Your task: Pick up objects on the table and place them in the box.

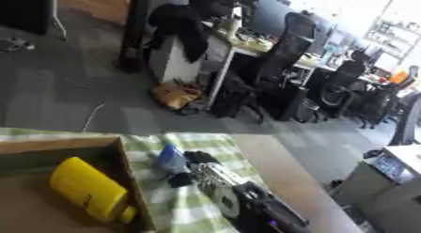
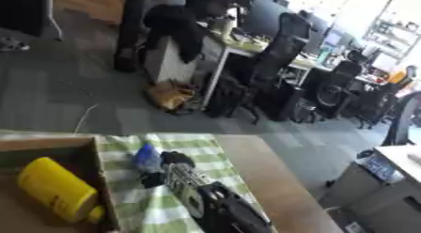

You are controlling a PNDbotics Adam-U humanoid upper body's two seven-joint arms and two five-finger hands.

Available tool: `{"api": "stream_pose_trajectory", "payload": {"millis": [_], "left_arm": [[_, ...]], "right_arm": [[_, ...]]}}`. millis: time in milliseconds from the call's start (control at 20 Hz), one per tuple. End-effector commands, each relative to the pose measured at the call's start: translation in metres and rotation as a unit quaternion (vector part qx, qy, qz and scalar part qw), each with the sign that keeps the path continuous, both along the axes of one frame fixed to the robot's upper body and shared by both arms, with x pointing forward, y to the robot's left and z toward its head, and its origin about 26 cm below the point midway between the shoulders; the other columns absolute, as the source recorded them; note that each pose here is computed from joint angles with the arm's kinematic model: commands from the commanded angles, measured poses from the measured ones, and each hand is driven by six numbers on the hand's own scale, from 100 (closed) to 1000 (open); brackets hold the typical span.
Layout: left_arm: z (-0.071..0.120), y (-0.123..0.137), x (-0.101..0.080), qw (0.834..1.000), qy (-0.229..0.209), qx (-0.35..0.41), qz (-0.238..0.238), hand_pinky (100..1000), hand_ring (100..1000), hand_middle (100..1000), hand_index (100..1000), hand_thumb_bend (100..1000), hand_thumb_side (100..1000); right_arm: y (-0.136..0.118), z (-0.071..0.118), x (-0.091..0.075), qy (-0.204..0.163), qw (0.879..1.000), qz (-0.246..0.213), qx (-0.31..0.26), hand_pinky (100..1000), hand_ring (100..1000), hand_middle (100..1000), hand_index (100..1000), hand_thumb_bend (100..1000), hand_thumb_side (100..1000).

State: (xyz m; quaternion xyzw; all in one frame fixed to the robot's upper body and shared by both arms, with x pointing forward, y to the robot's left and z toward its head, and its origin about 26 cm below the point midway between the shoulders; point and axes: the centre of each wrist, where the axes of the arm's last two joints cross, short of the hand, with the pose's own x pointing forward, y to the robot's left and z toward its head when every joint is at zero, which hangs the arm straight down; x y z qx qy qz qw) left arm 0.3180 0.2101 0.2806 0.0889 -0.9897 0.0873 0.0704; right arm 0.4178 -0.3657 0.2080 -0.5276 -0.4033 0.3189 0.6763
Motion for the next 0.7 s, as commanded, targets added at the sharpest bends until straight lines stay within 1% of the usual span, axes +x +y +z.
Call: {"api": "stream_pose_trajectory", "payload": {"millis": [50,700], "left_arm": [[0.004,0.000,-0.004,1.000,-0.010,0.001,0.004,921,952,919,950,100,1000],[0.000,0.001,-0.004,1.000,0.004,0.007,0.004,919,952,916,952,100,1000]], "right_arm": [[0.000,0.003,-0.003,-0.007,1.000,0.005,0.002,544,490,196,453,100,615],[0.014,0.032,-0.011,-0.072,0.997,0.031,0.016,483,444,175,430,100,628]]}}
